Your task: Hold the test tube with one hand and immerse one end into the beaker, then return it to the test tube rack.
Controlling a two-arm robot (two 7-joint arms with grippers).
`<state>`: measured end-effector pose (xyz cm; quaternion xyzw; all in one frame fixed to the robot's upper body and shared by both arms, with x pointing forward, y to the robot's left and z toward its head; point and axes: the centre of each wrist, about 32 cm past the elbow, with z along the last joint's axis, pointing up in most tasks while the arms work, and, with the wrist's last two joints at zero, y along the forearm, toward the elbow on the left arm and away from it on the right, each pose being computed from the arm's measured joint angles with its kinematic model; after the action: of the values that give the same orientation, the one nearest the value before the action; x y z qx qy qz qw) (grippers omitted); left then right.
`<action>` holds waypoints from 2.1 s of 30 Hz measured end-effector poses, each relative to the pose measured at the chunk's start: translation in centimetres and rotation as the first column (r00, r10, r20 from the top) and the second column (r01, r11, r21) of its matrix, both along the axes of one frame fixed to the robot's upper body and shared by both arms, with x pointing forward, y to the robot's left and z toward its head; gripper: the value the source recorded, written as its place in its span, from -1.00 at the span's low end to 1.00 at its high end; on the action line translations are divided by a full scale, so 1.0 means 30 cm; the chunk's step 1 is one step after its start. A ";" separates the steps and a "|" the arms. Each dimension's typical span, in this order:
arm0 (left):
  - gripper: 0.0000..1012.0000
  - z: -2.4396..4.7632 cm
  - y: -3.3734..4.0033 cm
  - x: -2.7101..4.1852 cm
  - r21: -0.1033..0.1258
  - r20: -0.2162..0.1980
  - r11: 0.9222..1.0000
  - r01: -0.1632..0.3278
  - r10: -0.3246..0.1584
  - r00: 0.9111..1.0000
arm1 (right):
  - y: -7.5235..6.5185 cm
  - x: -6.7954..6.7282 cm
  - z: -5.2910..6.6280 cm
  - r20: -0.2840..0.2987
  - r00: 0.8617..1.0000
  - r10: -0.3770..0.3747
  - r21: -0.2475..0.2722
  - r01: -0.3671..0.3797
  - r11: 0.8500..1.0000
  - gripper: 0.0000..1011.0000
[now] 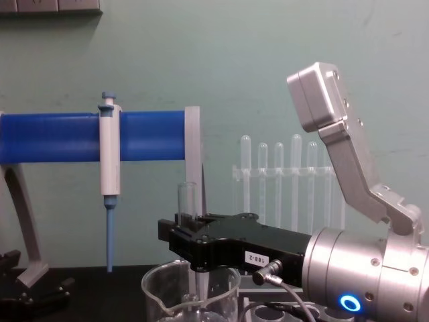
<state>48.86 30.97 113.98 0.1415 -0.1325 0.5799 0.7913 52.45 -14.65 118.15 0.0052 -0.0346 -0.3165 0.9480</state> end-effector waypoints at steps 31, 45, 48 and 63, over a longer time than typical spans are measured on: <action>0.98 0.000 0.000 0.000 0.000 0.000 1.000 0.000 0.000 1.000 | 0.000 0.000 0.000 0.000 1.000 0.000 0.000 0.000 1.000 -0.55; 0.98 0.000 0.000 0.000 0.000 0.000 1.000 0.000 0.000 1.000 | 0.000 0.000 0.000 0.000 1.000 0.000 0.000 0.000 1.000 -0.55; 0.98 0.000 0.000 0.000 0.000 0.000 1.000 0.000 0.000 1.000 | 0.000 0.000 0.000 0.000 1.000 0.000 0.000 0.000 1.000 -0.55; 0.98 0.000 0.000 0.000 0.000 0.000 1.000 0.000 0.000 1.000 | 0.000 0.000 0.000 0.000 1.000 0.000 0.000 0.000 1.000 -0.55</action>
<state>48.86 30.97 113.98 0.1415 -0.1325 0.5799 0.7913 52.45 -14.64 118.16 0.0052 -0.0346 -0.3165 0.9480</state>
